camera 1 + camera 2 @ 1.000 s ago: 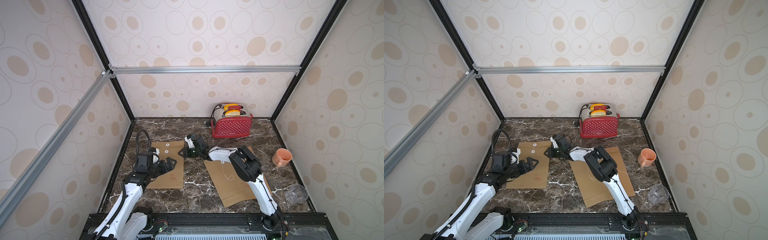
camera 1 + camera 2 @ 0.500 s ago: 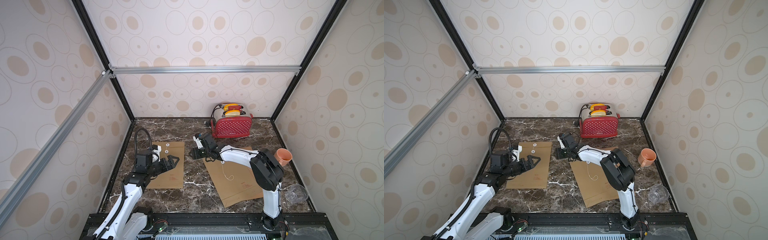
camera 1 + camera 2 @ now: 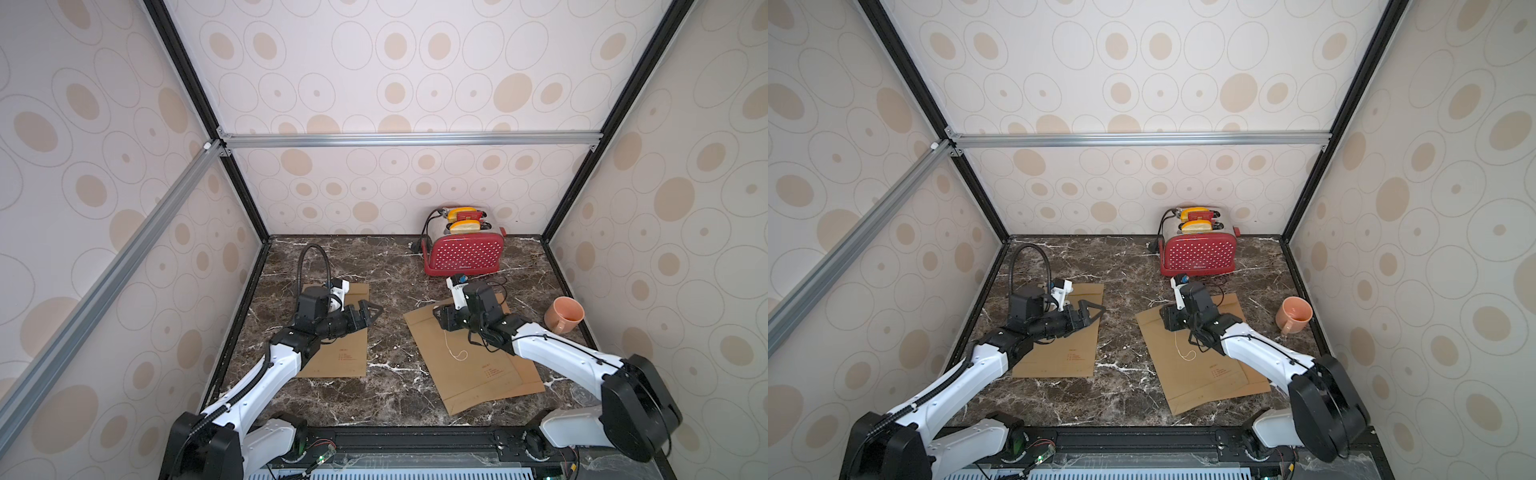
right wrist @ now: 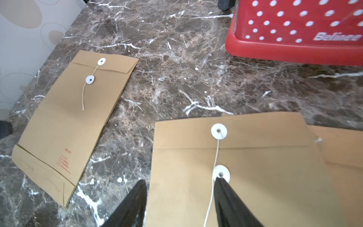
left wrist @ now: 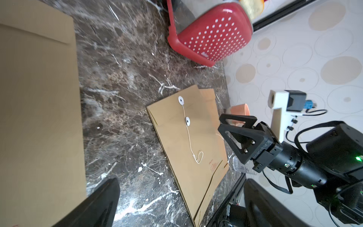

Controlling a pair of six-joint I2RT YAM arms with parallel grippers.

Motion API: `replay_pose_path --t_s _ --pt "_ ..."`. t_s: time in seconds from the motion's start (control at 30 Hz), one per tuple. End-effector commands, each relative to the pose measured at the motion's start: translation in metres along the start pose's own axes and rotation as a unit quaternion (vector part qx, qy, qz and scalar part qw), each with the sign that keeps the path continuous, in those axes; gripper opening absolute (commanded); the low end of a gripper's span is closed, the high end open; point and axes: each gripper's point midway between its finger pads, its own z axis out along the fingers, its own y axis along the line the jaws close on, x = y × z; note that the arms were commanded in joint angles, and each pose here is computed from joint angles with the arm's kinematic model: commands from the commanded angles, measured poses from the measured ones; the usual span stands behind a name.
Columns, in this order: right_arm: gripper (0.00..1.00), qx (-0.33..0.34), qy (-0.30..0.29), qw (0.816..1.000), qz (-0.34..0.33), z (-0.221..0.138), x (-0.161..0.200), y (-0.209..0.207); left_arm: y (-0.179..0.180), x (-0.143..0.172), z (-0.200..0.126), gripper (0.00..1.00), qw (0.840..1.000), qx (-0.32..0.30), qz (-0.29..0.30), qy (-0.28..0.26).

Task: Close the mouth of the file bag
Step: Place the file bag at the center of the board, then pick up the file bag from the file bag.

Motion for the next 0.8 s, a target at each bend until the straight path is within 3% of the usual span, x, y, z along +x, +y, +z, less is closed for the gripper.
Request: replay_pose_path --t_s 0.0,0.1,0.17,0.33,0.4,0.77 --pt "0.56 0.04 0.036 0.999 -0.007 -0.017 0.035 -0.021 -0.009 0.003 0.016 0.97 1.0 0.017 0.006 0.009" --pt "0.55 -0.022 0.063 0.992 0.105 -0.025 0.068 -0.026 -0.012 0.013 0.026 0.96 0.999 0.032 -0.003 0.024" --pt "0.55 -0.027 0.081 0.985 0.148 -0.031 0.091 -0.033 -0.014 0.021 0.032 0.96 0.999 0.03 0.003 0.034" --pt "0.55 0.019 0.107 0.982 0.155 -0.044 0.13 -0.051 -0.024 0.048 0.055 0.97 0.997 0.034 0.01 0.075" --pt "0.54 0.027 0.118 0.98 0.16 -0.047 0.143 -0.055 -0.028 0.049 0.061 0.92 0.996 0.06 -0.004 0.07" --pt "0.5 -0.017 0.155 0.969 0.193 -0.052 0.183 -0.041 -0.019 0.076 0.096 0.92 0.994 0.049 -0.022 0.097"
